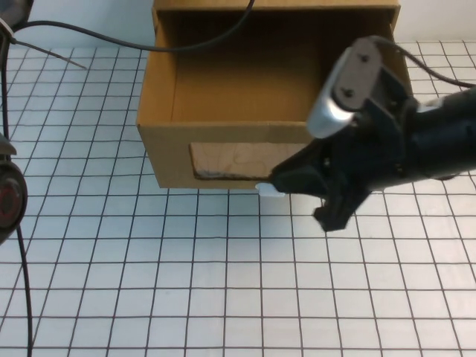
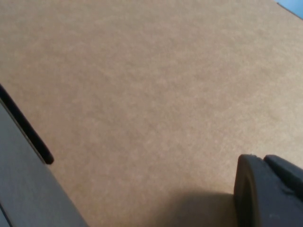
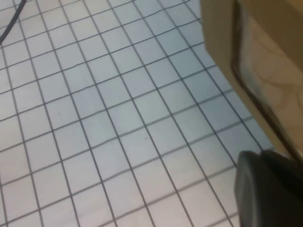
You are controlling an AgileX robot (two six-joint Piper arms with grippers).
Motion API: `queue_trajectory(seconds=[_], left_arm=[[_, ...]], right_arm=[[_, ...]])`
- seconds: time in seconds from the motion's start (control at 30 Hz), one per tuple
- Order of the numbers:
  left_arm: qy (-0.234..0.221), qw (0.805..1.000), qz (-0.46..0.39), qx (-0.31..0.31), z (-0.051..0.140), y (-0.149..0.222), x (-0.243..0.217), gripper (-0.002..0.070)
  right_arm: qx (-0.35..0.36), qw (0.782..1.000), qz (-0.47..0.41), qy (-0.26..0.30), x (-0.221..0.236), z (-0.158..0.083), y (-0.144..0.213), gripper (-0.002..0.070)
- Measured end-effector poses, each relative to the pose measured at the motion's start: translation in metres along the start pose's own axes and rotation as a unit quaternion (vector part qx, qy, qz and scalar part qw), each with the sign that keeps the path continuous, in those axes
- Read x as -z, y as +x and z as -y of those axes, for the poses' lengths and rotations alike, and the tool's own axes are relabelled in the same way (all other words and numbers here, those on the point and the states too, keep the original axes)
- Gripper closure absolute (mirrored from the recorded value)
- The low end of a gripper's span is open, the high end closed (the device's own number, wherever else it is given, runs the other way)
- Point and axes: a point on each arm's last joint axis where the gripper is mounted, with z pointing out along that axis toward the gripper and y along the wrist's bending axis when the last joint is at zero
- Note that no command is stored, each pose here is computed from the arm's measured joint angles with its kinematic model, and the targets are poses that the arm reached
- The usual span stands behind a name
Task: Close the shoe box
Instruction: Close the shoe box with your right arm
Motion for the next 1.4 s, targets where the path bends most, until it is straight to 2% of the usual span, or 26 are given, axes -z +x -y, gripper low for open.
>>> queue_trajectory(seconds=[0.1, 0.3, 0.73, 1.07, 1.4], left_arm=[[0.000, 1.000, 0.001, 0.001, 0.000, 0.000, 0.000, 0.0677], [0.001, 1.000, 0.001, 0.002, 0.000, 0.000, 0.000, 0.0677], [0.002, 1.000, 0.002, 0.005, 0.000, 0.000, 0.000, 0.0677], [0.002, 1.000, 0.003, 0.005, 0.000, 0.000, -0.001, 0.0678], [0.001, 1.000, 0.004, 0.005, 0.000, 0.000, -0.001, 0.0677]], right_arm=[[0.014, 1.000, -0.004, -0.013, -0.014, -0.002, -0.008, 0.0689], [0.038, 0.999, -0.008, 0.000, -0.035, 0.006, -0.019, 0.0689], [0.078, 0.994, -0.042, 0.058, -0.046, 0.031, -0.037, 0.0689], [0.080, 0.993, -0.030, 0.078, -0.062, 0.052, -0.050, 0.0690], [0.073, 0.994, -0.039, 0.072, -0.068, 0.075, -0.057, 0.0689]])
